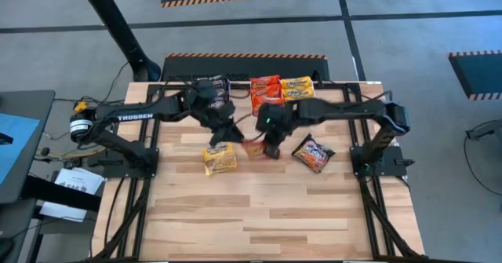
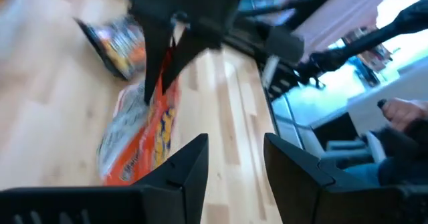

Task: Sort Maruchan noodles
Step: Put the red noodle pack into the middle white bin

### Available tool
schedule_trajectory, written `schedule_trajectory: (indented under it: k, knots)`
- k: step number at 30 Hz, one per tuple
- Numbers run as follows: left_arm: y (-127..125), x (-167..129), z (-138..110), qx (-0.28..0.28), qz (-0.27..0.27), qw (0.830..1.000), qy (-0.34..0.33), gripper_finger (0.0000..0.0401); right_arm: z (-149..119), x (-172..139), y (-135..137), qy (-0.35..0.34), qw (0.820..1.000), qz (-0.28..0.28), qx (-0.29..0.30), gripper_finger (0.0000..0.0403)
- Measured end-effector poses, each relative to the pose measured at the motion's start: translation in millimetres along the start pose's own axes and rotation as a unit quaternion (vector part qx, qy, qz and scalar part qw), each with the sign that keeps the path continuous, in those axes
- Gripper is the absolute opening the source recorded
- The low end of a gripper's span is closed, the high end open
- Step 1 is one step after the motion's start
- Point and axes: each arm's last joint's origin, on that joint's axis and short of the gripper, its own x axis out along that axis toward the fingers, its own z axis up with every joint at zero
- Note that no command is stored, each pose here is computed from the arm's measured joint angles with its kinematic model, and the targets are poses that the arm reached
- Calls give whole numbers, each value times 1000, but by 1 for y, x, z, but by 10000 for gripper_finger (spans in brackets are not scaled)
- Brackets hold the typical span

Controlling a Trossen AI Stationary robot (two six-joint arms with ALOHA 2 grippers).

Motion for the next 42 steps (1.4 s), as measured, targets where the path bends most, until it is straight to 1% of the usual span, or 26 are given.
schedule_trajectory:
  k: [4,7,8,10,12,15,17,21,23,25,28,30,33,35,39,42]
  knots:
    - [9,-9,11,7,33,999,-35,132,0,-23,-34,-7,1000,-26,-17,5]
    - [16,-15,14,7,66,996,-52,132,2,-38,-56,-20,998,-46,-23,5]
    - [18,-16,15,6,76,995,-57,132,-1,-42,-66,-13,998,-55,-23,5]
    - [21,-19,16,3,95,993,-64,132,-2,-47,-77,-10,997,-64,-33,5]
    - [24,-21,16,-1,106,992,-69,132,-3,-56,-94,-21,996,-79,-33,5]
    - [27,-23,18,-1,124,989,-76,132,-3,-64,-106,-29,995,-89,-46,5]
    - [28,-24,18,1,134,988,-82,132,-5,-69,-121,-33,993,-102,-48,5]
    - [30,-25,19,0,160,983,-92,132,-3,-74,-132,-46,990,-113,-71,5]
    - [31,-25,19,0,170,981,-96,132,-5,-74,-134,-40,989,-111,-86,5]
    - [31,-26,19,0,177,979,-99,132,-2,-71,-136,-47,988,-109,-102,5]
    - [32,-26,20,0,188,977,-103,132,-3,-67,-139,-35,987,-106,-114,5]
    - [32,-26,20,0,194,975,-105,132,2,-62,-139,-48,985,-108,-124,5]
    - [32,-26,20,0,197,975,-106,132,3,-58,-140,-45,982,-116,-144,5]
    - [32,-26,20,5,198,974,-106,132,8,-54,-140,-60,978,-122,-155,5]
    - [32,-26,20,16,199,974,-103,132,13,-46,-138,-65,977,-121,-165,5]
    - [32,-26,20,24,200,974,-102,132,12,-35,-139,-48,979,-117,-160,5]
